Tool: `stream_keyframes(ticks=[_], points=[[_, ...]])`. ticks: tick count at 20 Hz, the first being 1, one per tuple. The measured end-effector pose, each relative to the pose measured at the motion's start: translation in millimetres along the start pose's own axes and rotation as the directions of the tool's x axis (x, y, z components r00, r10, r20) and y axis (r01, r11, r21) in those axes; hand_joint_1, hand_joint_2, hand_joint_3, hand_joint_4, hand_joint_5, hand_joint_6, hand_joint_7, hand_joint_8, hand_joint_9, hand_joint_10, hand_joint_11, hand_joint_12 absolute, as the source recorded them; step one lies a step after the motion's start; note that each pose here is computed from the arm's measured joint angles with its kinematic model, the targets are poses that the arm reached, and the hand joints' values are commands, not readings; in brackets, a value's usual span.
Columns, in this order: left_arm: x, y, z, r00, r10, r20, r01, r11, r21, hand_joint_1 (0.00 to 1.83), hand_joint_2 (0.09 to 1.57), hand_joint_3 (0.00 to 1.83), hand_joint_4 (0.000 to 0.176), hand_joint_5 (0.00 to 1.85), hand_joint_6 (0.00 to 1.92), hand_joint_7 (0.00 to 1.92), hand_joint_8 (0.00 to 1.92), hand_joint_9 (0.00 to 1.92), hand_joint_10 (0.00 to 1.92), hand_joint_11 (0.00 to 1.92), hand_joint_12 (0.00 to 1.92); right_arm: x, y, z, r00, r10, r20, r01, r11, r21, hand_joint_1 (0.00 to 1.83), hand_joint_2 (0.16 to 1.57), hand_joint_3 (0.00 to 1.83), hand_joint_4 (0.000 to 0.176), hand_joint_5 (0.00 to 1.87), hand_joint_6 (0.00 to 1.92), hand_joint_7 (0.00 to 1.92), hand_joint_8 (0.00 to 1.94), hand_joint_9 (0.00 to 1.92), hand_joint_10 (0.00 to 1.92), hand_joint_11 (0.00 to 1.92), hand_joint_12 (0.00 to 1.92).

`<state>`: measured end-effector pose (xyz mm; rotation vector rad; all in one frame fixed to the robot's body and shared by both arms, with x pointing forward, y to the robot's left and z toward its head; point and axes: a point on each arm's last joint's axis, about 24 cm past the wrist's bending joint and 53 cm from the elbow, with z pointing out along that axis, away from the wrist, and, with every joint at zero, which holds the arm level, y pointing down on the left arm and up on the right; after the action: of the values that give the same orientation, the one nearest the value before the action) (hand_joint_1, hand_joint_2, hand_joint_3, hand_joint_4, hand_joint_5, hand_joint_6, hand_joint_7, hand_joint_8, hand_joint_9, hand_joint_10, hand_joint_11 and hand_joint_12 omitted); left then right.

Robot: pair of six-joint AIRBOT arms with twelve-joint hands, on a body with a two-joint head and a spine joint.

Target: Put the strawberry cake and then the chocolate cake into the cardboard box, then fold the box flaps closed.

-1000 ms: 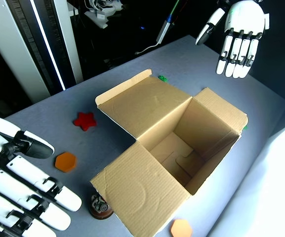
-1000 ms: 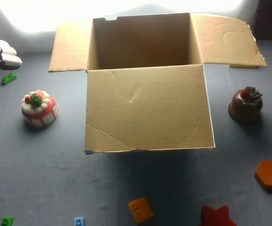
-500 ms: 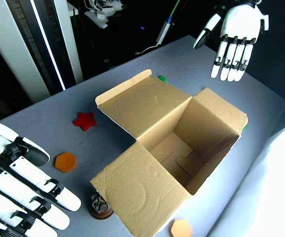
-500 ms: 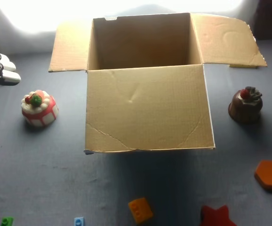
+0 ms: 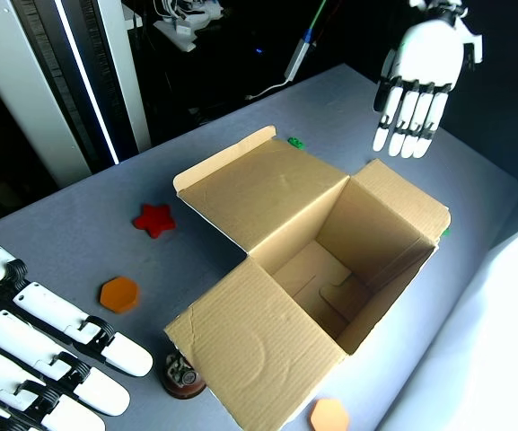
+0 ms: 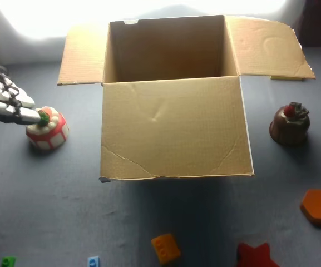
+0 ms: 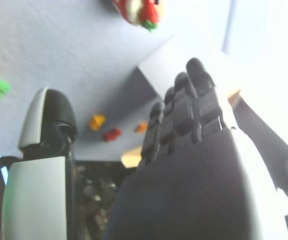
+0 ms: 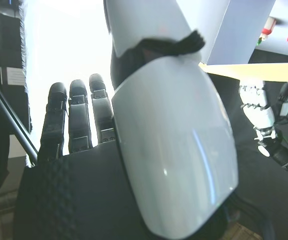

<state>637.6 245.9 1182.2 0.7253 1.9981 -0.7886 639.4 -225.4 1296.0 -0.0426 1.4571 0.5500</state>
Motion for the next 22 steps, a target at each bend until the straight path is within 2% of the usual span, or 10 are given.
stream_keyframes(ticks=[2, 4, 7, 9, 11, 13, 16, 17, 19, 22], points=[[0.2, -2.1, 8.0, 1.0000, -0.009, 0.002, 0.009, 1.0000, 0.000, 1.06, 1.10, 0.00, 0.047, 0.01, 0.00, 0.06, 0.00, 0.08, 0.00, 0.00, 0.46, -0.6, 0.0, 0.0, 1.000, 0.000, 0.003, 0.000, 1.000, 0.000, 1.23, 0.98, 0.00, 0.012, 0.00, 0.00, 0.04, 0.01, 0.01, 0.00, 0.00, 0.00], [0.8, -3.8, 16.7, 0.9997, -0.025, 0.003, 0.025, 0.9997, 0.007, 1.08, 1.10, 0.00, 0.045, 0.00, 0.00, 0.05, 0.00, 0.08, 0.00, 0.00, 0.44, -0.9, -0.2, -0.1, 1.000, 0.000, 0.004, 0.000, 1.000, 0.001, 1.27, 0.96, 0.00, 0.026, 0.00, 0.00, 0.01, 0.00, 0.01, 0.00, 0.00, 0.00], [6.0, -1.1, 29.7, 0.9994, -0.032, -0.014, 0.032, 0.9995, 0.004, 1.08, 1.10, 0.00, 0.049, 0.00, 0.00, 0.06, 0.00, 0.08, 0.00, 0.00, 0.41, -1.2, -0.2, -0.1, 1.000, 0.000, 0.005, 0.000, 1.000, 0.001, 1.25, 0.99, 0.00, 0.029, 0.01, 0.00, 0.02, 0.01, 0.01, 0.00, 0.00, 0.00], [4.6, 1.2, 37.4, 0.9990, -0.043, -0.008, 0.043, 0.9990, 0.008, 1.11, 1.09, 0.00, 0.049, 0.00, 0.00, 0.02, 0.00, 0.04, 0.00, 0.00, 0.38, -0.3, -0.7, -0.4, 1.000, -0.004, 0.004, 0.004, 1.000, 0.001, 1.27, 0.95, 0.00, 0.027, 0.01, 0.00, 0.03, 0.01, 0.00, 0.00, 0.00, 0.00], [8.8, 7.6, 48.0, 0.9978, -0.064, -0.016, 0.064, 0.9979, -0.001, 1.10, 1.10, 0.00, 0.044, 0.01, 0.00, 0.03, 0.00, 0.07, 0.01, 0.00, 0.42, 1.0, 1.1, 0.5, 1.000, -0.001, 0.003, 0.001, 1.000, -0.002, 1.28, 0.96, 0.00, 0.016, 0.02, 0.00, 0.01, 0.00, 0.00, 0.00, 0.00, 0.00], [11.6, 11.1, 57.6, 0.9970, -0.073, -0.025, 0.073, 0.9973, -0.001, 1.12, 1.10, 0.00, 0.048, 0.00, 0.00, 0.03, 0.00, 0.06, 0.00, 0.00, 0.37, 1.3, 1.4, 0.7, 1.000, 0.000, 0.003, 0.000, 1.000, -0.003, 1.28, 0.96, 0.00, 0.010, 0.03, 0.01, 0.04, 0.01, 0.00, 0.00, 0.00, 0.00], [9.7, 17.9, 65.5, 0.9960, -0.088, -0.017, 0.087, 0.9961, -0.009, 1.13, 1.08, 0.00, 0.045, 0.01, 0.00, 0.03, 0.00, 0.06, 0.00, 0.00, 0.38, 0.6, 1.5, 0.7, 1.000, -0.001, 0.006, 0.001, 1.000, -0.003, 1.30, 0.95, 0.00, 0.012, 0.03, 0.01, 0.06, 0.02, 0.03, 0.01, 0.00, 0.00], [9.1, 20.9, 69.1, 0.9962, -0.086, -0.016, 0.086, 0.9962, -0.015, 1.15, 1.07, 0.00, 0.043, 0.01, 0.00, 0.03, 0.00, 0.06, 0.00, 0.00, 0.37, 0.8, 1.4, 0.7, 1.000, 0.000, 0.005, 0.000, 1.000, -0.003, 1.31, 0.96, 0.00, 0.006, 0.03, 0.01, 0.06, 0.01, 0.02, 0.01, 0.00, 0.00], [7.2, 20.9, 73.9, 0.9959, -0.090, -0.011, 0.090, 0.9959, -0.012, 1.14, 1.08, 0.00, 0.045, 0.01, 0.00, 0.03, 0.00, 0.07, 0.01, 0.00, 0.38, 0.5, 1.3, 0.6, 1.000, -0.001, 0.006, 0.001, 1.000, -0.003, 1.31, 0.95, 0.00, 0.007, 0.03, 0.01, 0.07, 0.02, 0.04, 0.02, 0.00, 0.00], [4.4, 22.7, 81.0, 0.9955, -0.095, -0.003, 0.095, 0.9954, -0.012, 1.13, 1.06, 0.00, 0.043, 0.02, 0.00, 0.07, 0.01, 0.09, 0.01, 0.00, 0.41, 0.5, 1.4, 0.7, 1.000, 0.000, 0.006, 0.000, 1.000, -0.003, 1.25, 0.97, 0.00, 0.017, 0.02, 0.00, 0.06, 0.01, 0.03, 0.01, 0.00, 0.00]])
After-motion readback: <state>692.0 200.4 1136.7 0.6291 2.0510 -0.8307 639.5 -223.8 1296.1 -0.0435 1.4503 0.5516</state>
